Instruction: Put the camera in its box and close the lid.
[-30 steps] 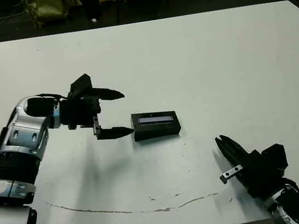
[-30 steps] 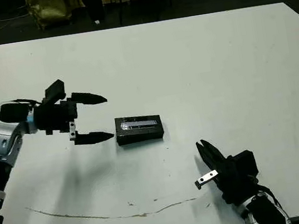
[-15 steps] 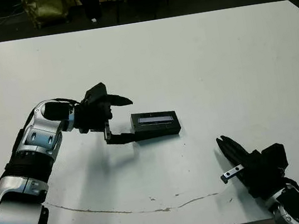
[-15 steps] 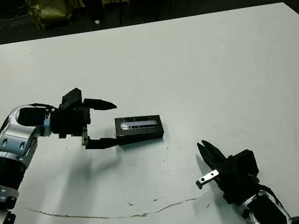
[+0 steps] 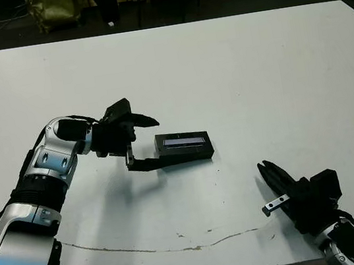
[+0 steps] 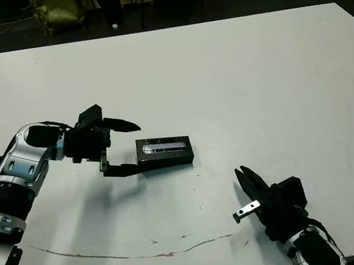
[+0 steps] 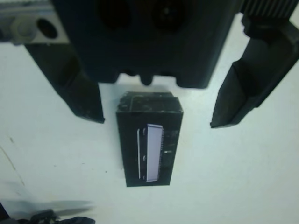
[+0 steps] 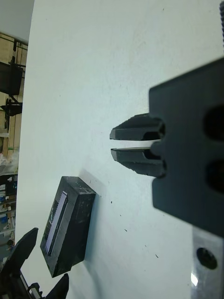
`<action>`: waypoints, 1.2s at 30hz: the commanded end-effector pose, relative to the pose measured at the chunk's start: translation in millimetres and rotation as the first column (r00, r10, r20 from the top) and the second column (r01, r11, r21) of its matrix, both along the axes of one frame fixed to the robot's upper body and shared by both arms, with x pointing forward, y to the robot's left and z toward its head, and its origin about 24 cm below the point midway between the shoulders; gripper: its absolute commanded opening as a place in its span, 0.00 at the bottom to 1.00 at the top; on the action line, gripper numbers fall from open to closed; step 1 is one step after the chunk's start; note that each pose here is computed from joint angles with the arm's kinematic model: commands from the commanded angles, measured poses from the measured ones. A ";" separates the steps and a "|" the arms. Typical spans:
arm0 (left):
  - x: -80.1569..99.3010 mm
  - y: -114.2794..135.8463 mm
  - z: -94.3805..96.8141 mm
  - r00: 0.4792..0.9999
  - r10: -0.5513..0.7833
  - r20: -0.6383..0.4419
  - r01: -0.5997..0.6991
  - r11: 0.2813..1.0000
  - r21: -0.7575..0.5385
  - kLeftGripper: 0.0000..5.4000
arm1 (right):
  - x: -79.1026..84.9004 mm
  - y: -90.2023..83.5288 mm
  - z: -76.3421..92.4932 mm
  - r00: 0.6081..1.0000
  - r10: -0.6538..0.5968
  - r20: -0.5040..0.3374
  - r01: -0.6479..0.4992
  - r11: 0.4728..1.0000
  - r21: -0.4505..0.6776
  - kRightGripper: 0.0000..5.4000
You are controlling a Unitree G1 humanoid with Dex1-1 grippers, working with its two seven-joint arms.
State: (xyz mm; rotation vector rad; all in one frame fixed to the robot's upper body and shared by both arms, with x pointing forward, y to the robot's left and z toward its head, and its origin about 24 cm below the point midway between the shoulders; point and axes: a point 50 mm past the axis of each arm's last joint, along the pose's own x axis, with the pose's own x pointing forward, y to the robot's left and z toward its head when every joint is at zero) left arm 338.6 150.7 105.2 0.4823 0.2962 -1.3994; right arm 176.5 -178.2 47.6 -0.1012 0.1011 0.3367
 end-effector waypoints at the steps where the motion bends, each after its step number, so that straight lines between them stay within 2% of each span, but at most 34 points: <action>1: 0.9 1.7 -3.3 1.000 0.005 -0.021 -0.005 1.000 0.012 0.99 | -2.7 -3.0 -3.5 0.999 -0.007 -0.038 0.006 1.000 -0.013 0.00; 30: -1.4 -2.5 -15.5 0.998 0.018 -0.053 -0.018 1.000 -0.002 0.99 | -4.9 -4.8 -3.7 0.999 -0.010 -0.037 0.009 1.000 -0.018 0.00; 33: -1.5 -3.0 -15.9 0.999 0.010 -0.038 -0.009 1.000 0.022 0.94 | -5.4 -4.6 -2.3 0.999 -0.009 -0.032 0.008 0.999 -0.031 0.00; 36: -1.3 -3.2 -17.0 0.999 0.002 -0.037 -0.001 1.000 0.027 0.82 | -5.0 -4.8 -3.1 1.000 -0.012 -0.027 0.011 1.000 -0.025 0.00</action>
